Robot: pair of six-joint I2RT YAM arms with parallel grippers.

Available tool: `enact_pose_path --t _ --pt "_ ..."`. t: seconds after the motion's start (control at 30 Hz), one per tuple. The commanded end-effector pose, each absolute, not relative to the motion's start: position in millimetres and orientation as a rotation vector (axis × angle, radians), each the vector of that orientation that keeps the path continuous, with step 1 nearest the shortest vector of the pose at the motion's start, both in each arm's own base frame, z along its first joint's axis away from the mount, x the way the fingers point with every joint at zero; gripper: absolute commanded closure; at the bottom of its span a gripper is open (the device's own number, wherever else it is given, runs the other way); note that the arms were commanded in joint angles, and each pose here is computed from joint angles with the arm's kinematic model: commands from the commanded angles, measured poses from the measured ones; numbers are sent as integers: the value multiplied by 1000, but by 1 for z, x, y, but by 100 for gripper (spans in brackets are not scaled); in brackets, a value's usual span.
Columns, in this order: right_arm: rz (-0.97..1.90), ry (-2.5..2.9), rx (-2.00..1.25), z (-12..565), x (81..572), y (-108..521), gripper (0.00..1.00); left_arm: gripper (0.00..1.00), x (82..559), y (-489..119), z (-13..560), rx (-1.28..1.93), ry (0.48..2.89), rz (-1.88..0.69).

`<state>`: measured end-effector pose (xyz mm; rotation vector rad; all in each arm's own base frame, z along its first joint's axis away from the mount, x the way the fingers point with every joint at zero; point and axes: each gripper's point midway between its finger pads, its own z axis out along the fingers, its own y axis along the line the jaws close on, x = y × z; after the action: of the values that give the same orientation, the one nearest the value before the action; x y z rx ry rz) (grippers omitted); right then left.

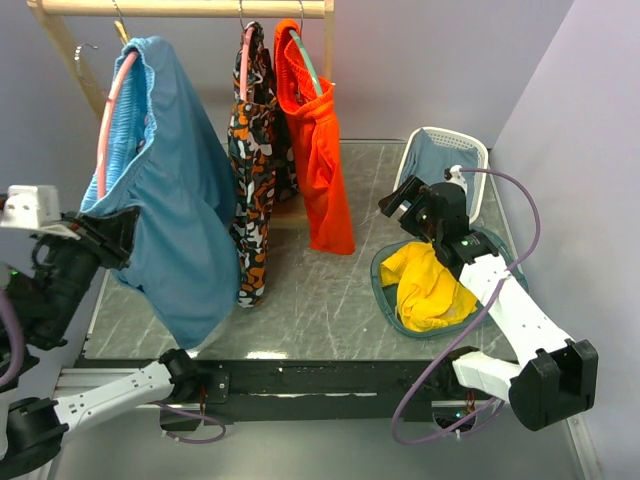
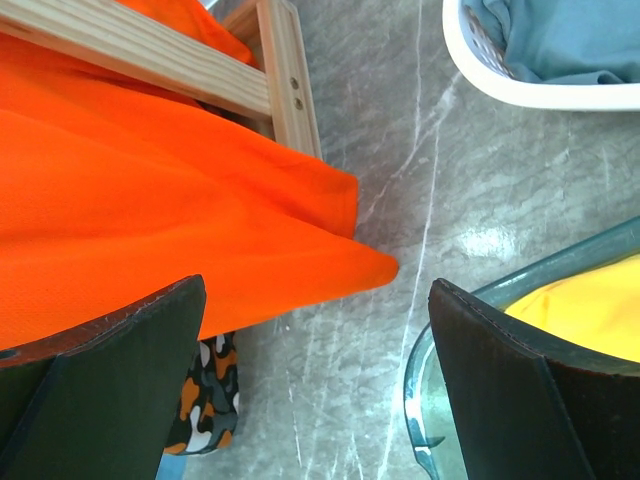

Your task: Place the shorts on the hanger

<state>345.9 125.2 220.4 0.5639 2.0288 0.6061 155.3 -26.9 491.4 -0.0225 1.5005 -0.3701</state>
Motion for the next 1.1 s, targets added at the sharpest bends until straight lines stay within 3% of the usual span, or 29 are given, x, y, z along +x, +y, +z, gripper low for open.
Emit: enact_pose_path --t 0.0,0.37,0.73,1.07 --pt "607 1978 531 233 346 124 0 99 166 -34 522 -128 1411 -427" --pt "605 1992 526 226 343 124 0 99 185 -44 504 -173 1507 -348" --pt "562 2008 521 223 343 120 0 99 164 -73 508 -9 1526 -551" --pt "569 2023 527 220 345 122 0 99 169 -69 505 -72 1537 -534"
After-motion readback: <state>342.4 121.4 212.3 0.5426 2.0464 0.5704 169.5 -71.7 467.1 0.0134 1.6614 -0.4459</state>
